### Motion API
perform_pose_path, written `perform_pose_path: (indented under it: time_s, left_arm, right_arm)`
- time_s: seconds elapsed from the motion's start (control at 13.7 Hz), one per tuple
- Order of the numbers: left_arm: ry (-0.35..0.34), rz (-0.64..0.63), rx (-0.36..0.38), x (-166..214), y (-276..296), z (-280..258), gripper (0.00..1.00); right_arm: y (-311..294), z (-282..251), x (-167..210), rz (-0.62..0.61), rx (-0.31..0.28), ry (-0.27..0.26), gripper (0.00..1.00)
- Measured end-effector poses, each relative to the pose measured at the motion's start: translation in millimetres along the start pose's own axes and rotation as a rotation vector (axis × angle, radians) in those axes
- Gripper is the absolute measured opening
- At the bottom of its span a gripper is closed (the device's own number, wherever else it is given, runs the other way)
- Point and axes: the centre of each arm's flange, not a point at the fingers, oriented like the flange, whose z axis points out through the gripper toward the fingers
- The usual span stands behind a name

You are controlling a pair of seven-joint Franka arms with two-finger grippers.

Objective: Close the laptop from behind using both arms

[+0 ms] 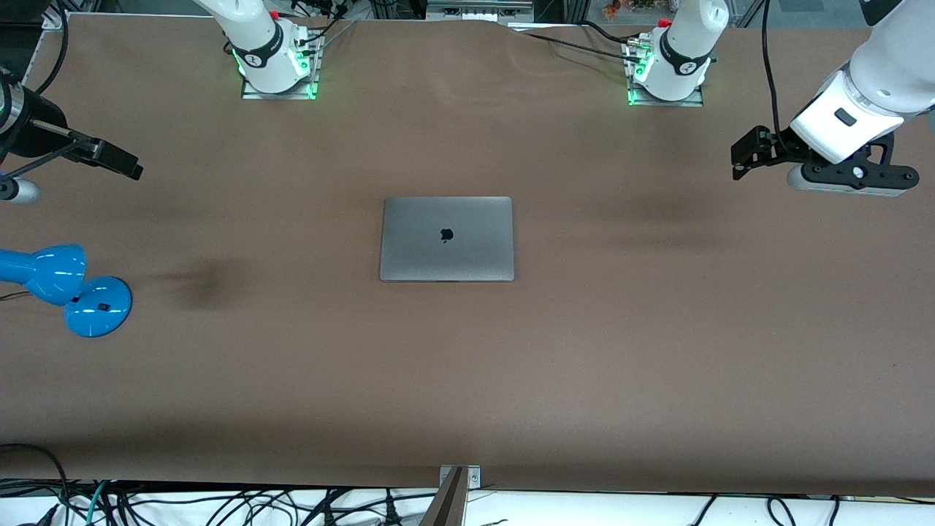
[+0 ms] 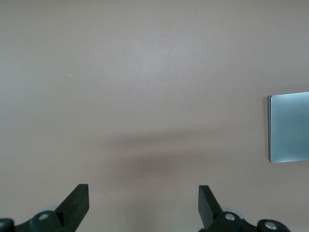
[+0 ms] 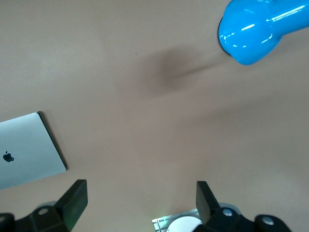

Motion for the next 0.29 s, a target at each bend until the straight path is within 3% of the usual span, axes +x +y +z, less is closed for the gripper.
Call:
perform_pose_path:
  time_s: [0.29]
  left_arm:
    - [0.000, 0.000, 0.000, 0.0, 0.0, 0.0, 1.00]
  right_arm:
    - [0.1, -0.4, -0.2, -0.004, 0.000, 0.001, 1.00]
